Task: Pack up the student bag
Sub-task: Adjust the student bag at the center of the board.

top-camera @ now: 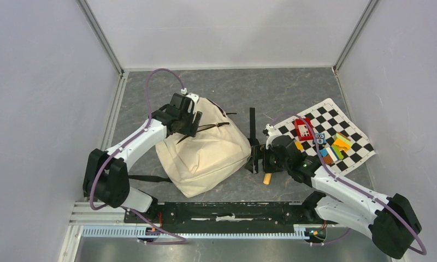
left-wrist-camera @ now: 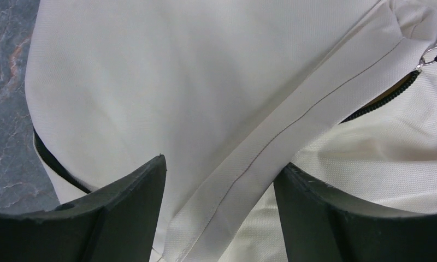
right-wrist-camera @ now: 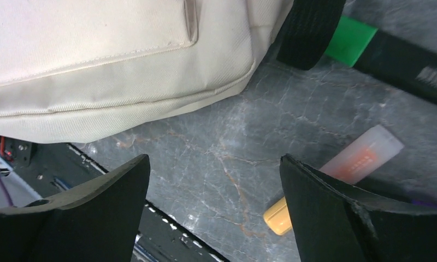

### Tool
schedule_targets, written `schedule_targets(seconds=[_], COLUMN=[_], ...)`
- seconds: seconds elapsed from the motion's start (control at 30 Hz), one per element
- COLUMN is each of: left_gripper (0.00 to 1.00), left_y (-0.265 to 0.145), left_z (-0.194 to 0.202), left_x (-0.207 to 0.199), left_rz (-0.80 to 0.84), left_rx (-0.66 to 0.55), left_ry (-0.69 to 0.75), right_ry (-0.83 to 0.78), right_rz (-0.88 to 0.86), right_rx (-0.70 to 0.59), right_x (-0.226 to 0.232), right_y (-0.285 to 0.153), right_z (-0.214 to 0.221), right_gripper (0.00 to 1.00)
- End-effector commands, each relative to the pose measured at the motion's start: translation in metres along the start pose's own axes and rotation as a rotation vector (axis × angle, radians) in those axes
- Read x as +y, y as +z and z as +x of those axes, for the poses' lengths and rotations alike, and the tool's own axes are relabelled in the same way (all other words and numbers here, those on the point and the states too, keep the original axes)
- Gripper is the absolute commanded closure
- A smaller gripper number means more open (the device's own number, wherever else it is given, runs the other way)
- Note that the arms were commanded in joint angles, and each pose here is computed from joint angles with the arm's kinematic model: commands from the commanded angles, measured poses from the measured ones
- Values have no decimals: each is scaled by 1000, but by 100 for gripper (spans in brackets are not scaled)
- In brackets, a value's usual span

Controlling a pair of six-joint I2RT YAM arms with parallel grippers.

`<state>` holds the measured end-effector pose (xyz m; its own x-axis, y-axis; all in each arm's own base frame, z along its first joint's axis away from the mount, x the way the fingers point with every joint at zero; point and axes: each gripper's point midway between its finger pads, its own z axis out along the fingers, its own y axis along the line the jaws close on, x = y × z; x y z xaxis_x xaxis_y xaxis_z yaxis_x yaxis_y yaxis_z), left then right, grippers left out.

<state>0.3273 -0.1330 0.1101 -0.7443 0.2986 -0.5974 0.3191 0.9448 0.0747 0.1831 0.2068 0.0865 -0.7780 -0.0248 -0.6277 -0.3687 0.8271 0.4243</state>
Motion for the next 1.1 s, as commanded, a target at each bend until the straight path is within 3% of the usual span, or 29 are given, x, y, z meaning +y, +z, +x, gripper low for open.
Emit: schedule_targets(seconds=[0.0,0.13,0.33,0.47,0.57,0.73,0.87,1.07], left_gripper=[27,45,84,98,98,98,98,98], left_y=[-7,-10,-20,-29,-39,-56,-66,-75], left_z=[-15,-15,-16,-15,-11,1,8,11], left_x=[11,13,12,10,6,1,-6,-31], left_rz=[-64,-75,-60,-47,-23,19,66,196], left_rx=[-41,-50,-80,-83,-91,-109,-122,-107], left_ry=[7,2,-22,-59,-93,-127,-151,-261], right_ry=[66,72,85,78,65,-25,-114,-234], right_rz=[-138,-168,-215,-216,-231,-255,-165,27], right_rx=[-37,-46,-87,-37,-41,-68,-111,-160], right_x=[28,34,45,45,49,67,62,28], right_y=[5,9,18,33,44,65,91,139], right_z=[-10,-14,-28,-21,-26,-63,-109,-187], right_gripper=[9,10,12,17,25,71,100,100])
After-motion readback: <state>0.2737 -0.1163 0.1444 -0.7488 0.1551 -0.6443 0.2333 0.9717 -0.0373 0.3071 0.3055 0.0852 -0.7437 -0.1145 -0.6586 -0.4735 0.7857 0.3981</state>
